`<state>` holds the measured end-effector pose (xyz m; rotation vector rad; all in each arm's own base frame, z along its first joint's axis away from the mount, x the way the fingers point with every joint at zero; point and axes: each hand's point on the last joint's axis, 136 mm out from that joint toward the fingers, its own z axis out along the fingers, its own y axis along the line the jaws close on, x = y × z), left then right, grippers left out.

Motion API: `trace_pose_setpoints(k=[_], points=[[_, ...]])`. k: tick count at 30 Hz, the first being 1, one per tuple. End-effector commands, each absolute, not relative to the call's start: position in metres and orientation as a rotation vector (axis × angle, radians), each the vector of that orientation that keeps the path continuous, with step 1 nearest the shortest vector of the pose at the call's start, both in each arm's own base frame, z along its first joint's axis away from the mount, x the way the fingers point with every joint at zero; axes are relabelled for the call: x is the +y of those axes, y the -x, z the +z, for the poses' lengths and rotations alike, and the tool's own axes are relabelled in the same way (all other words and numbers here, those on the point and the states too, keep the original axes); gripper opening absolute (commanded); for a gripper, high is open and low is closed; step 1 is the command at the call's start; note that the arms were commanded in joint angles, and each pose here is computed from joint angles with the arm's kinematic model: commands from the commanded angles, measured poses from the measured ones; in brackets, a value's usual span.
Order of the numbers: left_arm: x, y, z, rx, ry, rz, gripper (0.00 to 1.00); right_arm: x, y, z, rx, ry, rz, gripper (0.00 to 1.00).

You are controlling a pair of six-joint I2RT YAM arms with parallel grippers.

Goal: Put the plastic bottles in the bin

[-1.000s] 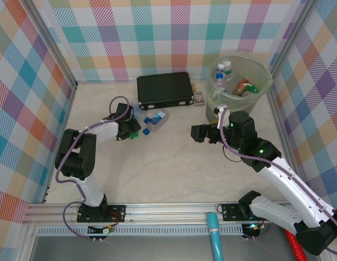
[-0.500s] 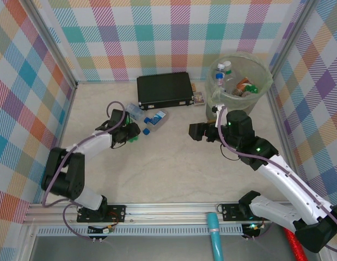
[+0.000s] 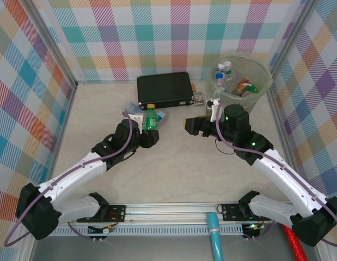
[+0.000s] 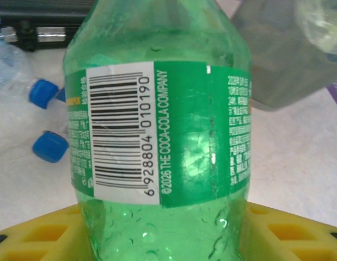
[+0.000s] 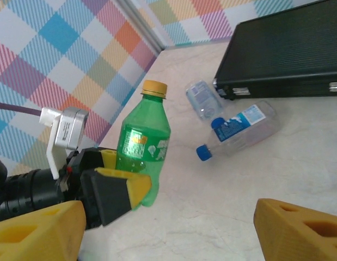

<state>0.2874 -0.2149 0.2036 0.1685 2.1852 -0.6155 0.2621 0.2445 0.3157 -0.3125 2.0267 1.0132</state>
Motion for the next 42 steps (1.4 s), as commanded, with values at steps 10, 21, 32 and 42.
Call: trace_pose_setpoints(k=[10, 21, 32, 42], points=[[-0.242, -0.239, 0.24, 2.021, -0.413, -0.701, 0.59, 0.298, -0.261, 0.341, 2.062, 0.462, 1.301, 0.69], [-0.255, -0.216, 0.243, 2.004, -0.495, -0.753, 0.59, 0.33, -0.28, 0.331, 2.139, 0.489, 1.407, 0.61], [-0.257, -0.212, 0.247, 1.988, -0.523, -0.754, 0.58, 0.346, -0.277, 0.318, 2.191, 0.55, 1.412, 0.48], [-0.257, -0.214, 0.245, 1.998, -0.512, -0.74, 0.67, 0.335, -0.277, 0.328, 2.151, 0.534, 1.338, 0.31]])
